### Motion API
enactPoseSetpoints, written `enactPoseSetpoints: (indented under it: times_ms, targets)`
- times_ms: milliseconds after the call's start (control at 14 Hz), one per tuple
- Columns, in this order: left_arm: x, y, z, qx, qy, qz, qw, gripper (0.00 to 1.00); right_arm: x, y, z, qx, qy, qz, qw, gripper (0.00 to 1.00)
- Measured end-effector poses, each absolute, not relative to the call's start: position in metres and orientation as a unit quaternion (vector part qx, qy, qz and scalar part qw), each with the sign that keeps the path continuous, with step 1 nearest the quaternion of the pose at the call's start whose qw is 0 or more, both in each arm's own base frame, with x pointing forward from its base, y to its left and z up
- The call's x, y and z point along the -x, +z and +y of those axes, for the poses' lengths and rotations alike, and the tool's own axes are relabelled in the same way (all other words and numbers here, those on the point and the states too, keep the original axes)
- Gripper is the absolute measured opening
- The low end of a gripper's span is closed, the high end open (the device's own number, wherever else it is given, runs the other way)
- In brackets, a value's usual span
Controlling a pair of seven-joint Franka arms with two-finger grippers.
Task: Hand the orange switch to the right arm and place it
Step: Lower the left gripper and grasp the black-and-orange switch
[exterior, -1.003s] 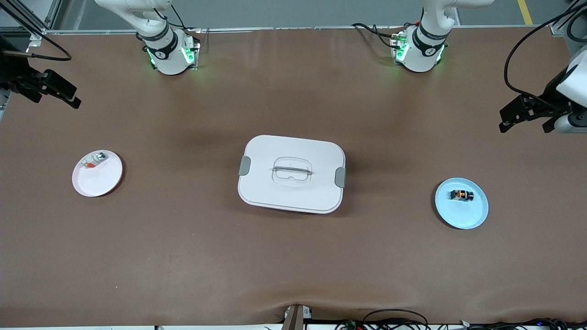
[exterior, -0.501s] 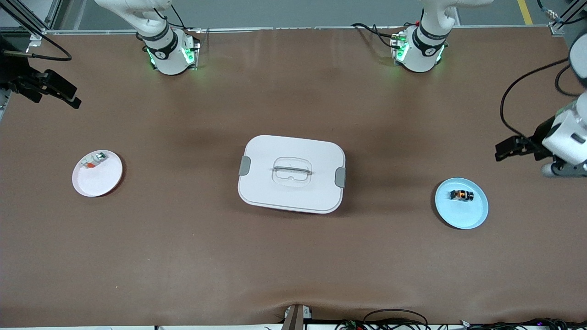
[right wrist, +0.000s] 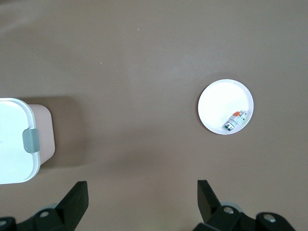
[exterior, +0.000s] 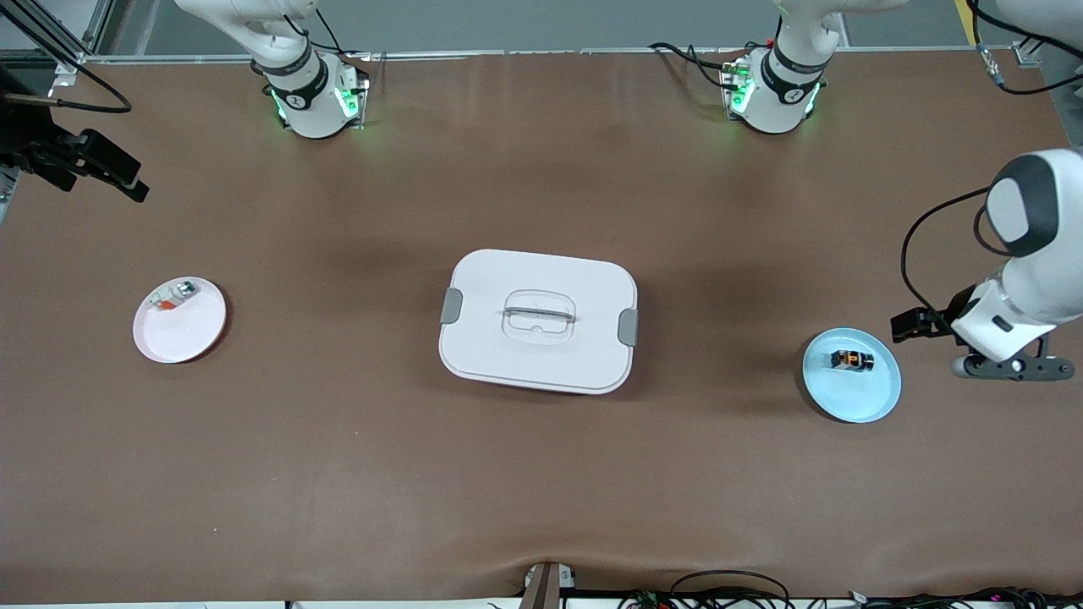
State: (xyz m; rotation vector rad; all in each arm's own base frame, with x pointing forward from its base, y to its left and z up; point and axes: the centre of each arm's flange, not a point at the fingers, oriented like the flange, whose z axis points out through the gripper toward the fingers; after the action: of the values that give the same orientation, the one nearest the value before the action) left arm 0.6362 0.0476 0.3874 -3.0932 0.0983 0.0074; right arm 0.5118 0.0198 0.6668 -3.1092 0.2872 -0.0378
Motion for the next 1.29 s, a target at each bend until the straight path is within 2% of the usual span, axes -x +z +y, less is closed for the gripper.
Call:
enactPoseSetpoints:
  times_ms: [573,1289]
  targets:
    - [-0.651,0.295,0.044,0.999,0.021,0.028,0.015,1.0,-0.512,0.667,0.019,0.996,-0.013,0.093,0.01,1.0]
    - [-0.645,0.231,0.049,0.998,0.037,0.049,0.017,1.0,-0.51,0.664,0.031,0.997,-0.005,0.079,0.003,1.0]
